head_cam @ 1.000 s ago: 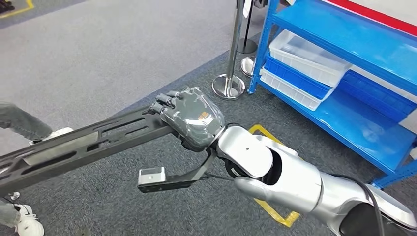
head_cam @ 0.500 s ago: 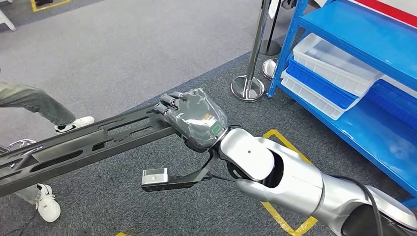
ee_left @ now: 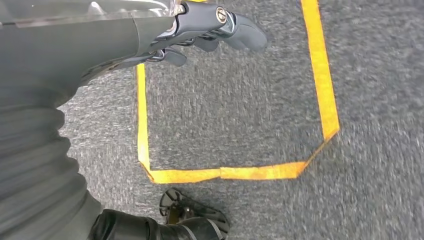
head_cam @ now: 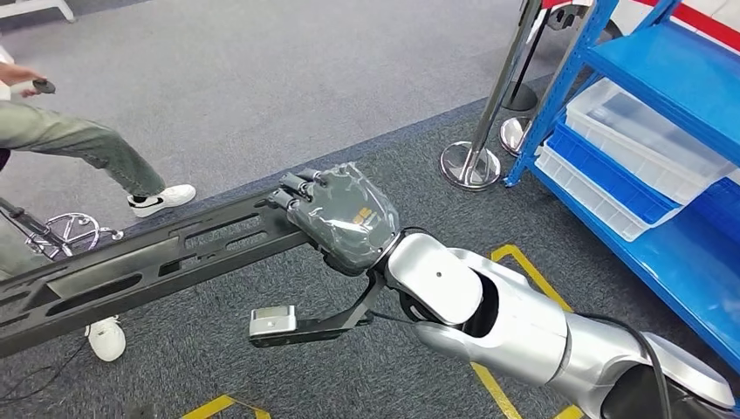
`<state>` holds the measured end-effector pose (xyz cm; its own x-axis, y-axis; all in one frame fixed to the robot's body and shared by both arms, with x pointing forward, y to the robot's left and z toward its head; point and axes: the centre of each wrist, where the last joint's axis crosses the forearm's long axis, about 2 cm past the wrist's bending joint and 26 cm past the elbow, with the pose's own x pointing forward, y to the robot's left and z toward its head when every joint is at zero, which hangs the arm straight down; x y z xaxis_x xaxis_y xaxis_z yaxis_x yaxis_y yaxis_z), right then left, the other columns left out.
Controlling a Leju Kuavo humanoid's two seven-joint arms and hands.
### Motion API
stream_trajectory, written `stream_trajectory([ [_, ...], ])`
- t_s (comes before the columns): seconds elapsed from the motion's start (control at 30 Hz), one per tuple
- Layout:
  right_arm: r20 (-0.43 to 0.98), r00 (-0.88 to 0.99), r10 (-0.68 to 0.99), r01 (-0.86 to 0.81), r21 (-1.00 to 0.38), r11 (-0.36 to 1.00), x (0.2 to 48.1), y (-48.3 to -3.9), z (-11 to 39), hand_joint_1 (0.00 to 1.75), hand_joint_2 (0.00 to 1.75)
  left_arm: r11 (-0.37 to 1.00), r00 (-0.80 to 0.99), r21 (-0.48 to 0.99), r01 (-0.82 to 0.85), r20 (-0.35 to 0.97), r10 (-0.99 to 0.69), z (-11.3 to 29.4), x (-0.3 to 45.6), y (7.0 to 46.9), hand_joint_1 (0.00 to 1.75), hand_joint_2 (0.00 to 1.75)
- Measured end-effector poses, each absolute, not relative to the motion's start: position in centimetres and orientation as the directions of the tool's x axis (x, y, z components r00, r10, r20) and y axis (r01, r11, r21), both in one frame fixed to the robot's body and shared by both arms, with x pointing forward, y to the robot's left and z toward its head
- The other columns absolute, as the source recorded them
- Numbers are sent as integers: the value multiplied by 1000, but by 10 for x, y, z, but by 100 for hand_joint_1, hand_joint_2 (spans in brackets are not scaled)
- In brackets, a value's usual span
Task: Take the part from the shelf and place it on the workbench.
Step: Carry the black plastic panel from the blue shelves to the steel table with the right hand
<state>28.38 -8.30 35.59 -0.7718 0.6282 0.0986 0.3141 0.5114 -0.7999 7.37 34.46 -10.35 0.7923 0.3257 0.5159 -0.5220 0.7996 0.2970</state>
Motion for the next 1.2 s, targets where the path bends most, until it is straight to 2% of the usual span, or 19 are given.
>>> stream_trajectory([
  [0.57, 72, -777, 625, 344, -783, 519, 282, -84, 358, 175, 175, 808, 801, 294, -510, 504, 322, -104, 74, 343, 0, 175],
  [0.73, 82, -795, 601, 320, -785, 530, 282, -78, 364, 175, 175, 812, 822, 300, -501, 460, 337, -103, 75, 348, 0, 175],
  [1.2, 107, -793, 600, 302, -787, 539, 286, -79, 370, 175, 175, 824, 837, 344, -450, 483, 256, -100, 77, 367, 0, 175],
])
